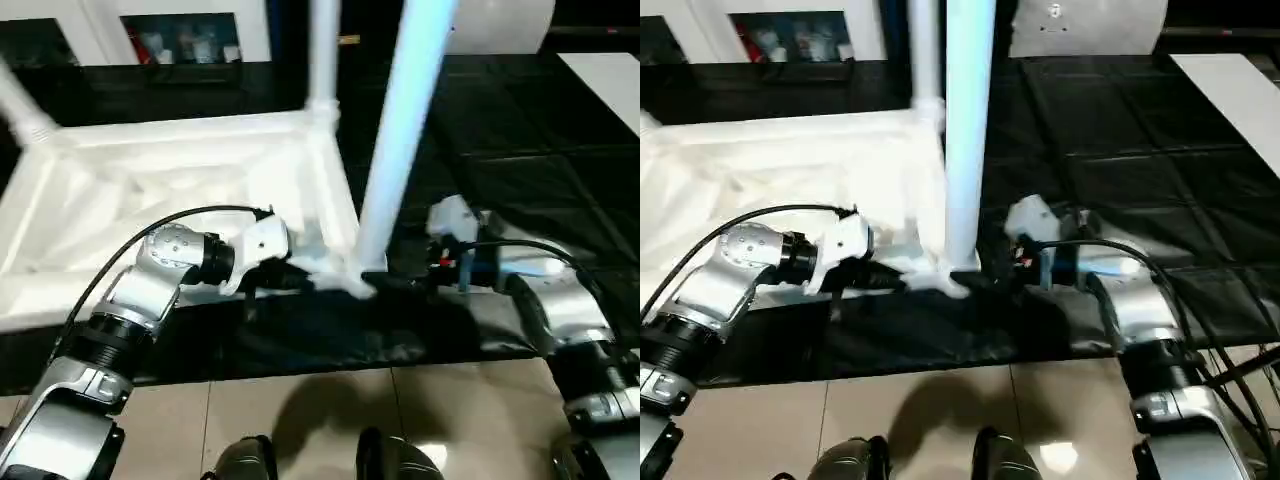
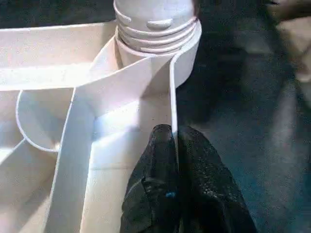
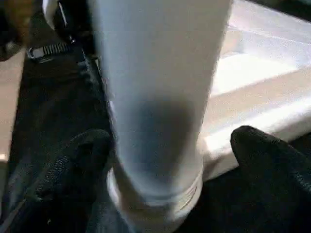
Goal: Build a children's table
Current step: Rotate leg to tighten
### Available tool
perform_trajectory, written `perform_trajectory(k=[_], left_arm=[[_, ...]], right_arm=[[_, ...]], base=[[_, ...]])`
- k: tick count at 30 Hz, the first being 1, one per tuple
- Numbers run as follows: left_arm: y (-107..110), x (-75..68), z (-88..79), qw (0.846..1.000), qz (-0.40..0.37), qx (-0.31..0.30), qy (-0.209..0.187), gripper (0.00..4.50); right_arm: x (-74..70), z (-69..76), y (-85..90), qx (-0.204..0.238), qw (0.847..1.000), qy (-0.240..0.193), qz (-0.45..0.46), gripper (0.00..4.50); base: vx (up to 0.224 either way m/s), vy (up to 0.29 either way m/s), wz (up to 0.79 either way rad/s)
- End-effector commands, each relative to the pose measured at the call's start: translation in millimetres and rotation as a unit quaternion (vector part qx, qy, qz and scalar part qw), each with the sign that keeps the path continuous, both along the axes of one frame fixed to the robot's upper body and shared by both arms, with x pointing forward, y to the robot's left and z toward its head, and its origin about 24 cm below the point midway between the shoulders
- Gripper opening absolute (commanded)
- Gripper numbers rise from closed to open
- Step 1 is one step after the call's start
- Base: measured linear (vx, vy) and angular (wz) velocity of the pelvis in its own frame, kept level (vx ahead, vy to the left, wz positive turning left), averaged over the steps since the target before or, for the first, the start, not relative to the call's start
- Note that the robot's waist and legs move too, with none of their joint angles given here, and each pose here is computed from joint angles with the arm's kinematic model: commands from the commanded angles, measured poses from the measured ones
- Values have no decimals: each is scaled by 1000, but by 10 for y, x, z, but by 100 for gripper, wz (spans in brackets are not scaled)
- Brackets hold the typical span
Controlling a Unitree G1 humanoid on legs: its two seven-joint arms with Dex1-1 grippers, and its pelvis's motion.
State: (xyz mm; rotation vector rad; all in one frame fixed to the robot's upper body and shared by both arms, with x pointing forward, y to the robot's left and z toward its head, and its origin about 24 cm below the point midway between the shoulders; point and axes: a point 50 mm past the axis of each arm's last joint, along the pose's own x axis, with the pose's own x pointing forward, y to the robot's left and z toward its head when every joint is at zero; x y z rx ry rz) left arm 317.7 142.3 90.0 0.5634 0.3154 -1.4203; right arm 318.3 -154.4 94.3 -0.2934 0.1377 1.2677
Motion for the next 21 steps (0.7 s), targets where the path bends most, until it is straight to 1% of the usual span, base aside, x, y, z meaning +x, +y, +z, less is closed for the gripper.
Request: perform_trajectory(k=[1, 4, 5, 7, 8, 11, 14, 17, 18, 21], left_arm=[[-16, -64, -50, 998, -54, 40, 10, 0], [-5, -66, -50, 996, -70, 48, 11, 0], [-6, -65, -49, 996, -70, 48, 11, 0], [-23, -53, -44, 996, -72, 47, 11, 0], [-27, -51, -43, 996, -72, 46, 10, 0], [-43, -45, -45, 996, -73, 45, 9, 0], [-45, -44, -50, 996, -75, 45, 10, 0], [-46, -43, -53, 996, -76, 44, 10, 0], [-44, -42, -54, 996, -76, 44, 10, 0], [-34, -36, -58, 996, -75, 45, 9, 0]], right_arm=[[13, 11, 6, -17, 999, 5, 31, 425], [5, 8, 41, -22, 998, 17, 59, 412], [3, 4, 46, -23, 998, 17, 63, 397], [-10, -21, 72, -32, 996, 22, 76, 381], [-14, -28, 78, -34, 996, 23, 79, 381], [-26, -48, 106, -38, 995, 25, 89, 349], [-26, -55, 103, -43, 994, 28, 96, 311], [-23, -54, 92, -45, 994, 30, 98, 299], [-21, -51, 87, -45, 994, 30, 98, 280], [-18, -54, 79, -45, 994, 32, 99, 272]], base=[[0, 0, 0], [0, 0, 0], [0, 0, 0], [0, 0, 0], [0, 0, 0], [0, 0, 0], [0, 0, 0], [0, 0, 0], [0, 0, 0], [0, 0, 0]])
